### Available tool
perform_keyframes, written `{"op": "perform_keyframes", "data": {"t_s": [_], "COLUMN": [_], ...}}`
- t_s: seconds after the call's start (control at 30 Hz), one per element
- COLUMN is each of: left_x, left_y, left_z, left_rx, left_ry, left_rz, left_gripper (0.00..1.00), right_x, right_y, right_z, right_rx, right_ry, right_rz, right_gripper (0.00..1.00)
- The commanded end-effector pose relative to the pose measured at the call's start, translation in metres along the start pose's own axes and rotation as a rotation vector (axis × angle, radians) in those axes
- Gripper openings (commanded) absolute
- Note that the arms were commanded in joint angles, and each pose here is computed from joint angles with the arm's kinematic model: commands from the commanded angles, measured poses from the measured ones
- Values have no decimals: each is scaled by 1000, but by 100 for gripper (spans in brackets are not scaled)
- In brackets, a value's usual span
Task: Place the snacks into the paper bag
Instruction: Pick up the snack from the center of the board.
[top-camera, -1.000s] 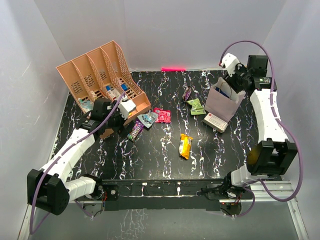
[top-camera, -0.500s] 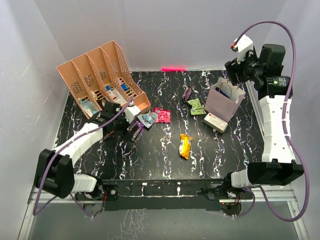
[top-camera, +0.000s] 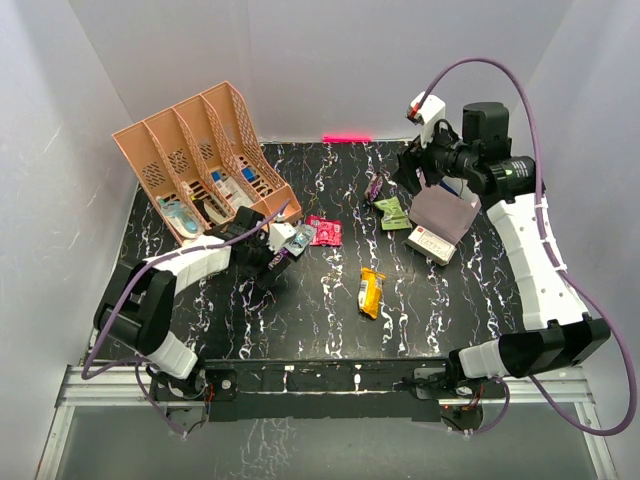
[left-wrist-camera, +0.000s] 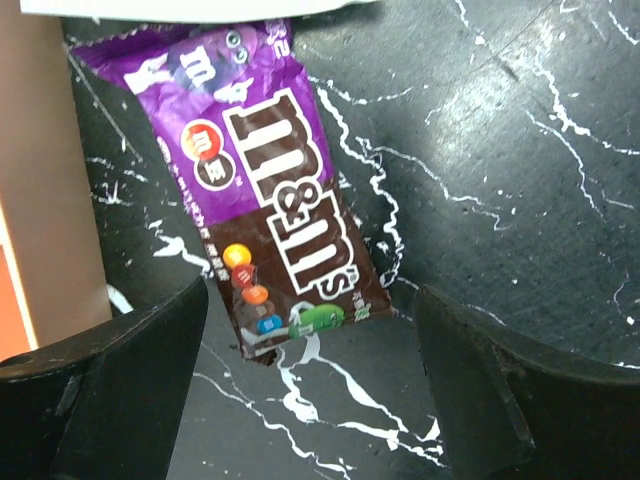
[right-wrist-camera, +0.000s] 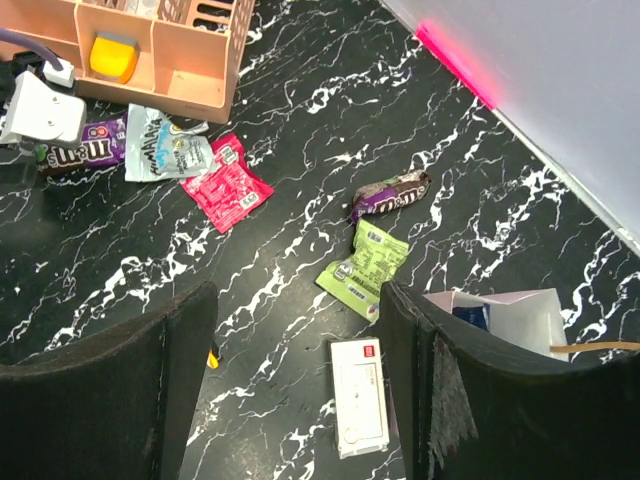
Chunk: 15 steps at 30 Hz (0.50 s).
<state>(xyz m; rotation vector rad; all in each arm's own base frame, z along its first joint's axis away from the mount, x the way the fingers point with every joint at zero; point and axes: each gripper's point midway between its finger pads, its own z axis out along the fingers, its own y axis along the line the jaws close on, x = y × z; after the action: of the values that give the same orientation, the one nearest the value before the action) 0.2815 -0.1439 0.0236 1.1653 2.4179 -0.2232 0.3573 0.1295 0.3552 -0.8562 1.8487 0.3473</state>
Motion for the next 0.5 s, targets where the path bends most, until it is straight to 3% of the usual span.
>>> {"op": "perform_keyframes", "data": {"t_s": [0.0,0.47], "left_x": [-21,1], "left_y": [1,0], "left_z": [2,11], "left_rx": [-8,-19], "left_ry": [-38,46], "left_rz": [4,18], "left_gripper": [81,59], "right_x": [-8,10], "right_y": [7,21], "right_z": [-9,-10], "right_rx": [0,-33], "right_ry": [-51,-39], "right_rz": [9,21], "right_gripper": [69,70]}}
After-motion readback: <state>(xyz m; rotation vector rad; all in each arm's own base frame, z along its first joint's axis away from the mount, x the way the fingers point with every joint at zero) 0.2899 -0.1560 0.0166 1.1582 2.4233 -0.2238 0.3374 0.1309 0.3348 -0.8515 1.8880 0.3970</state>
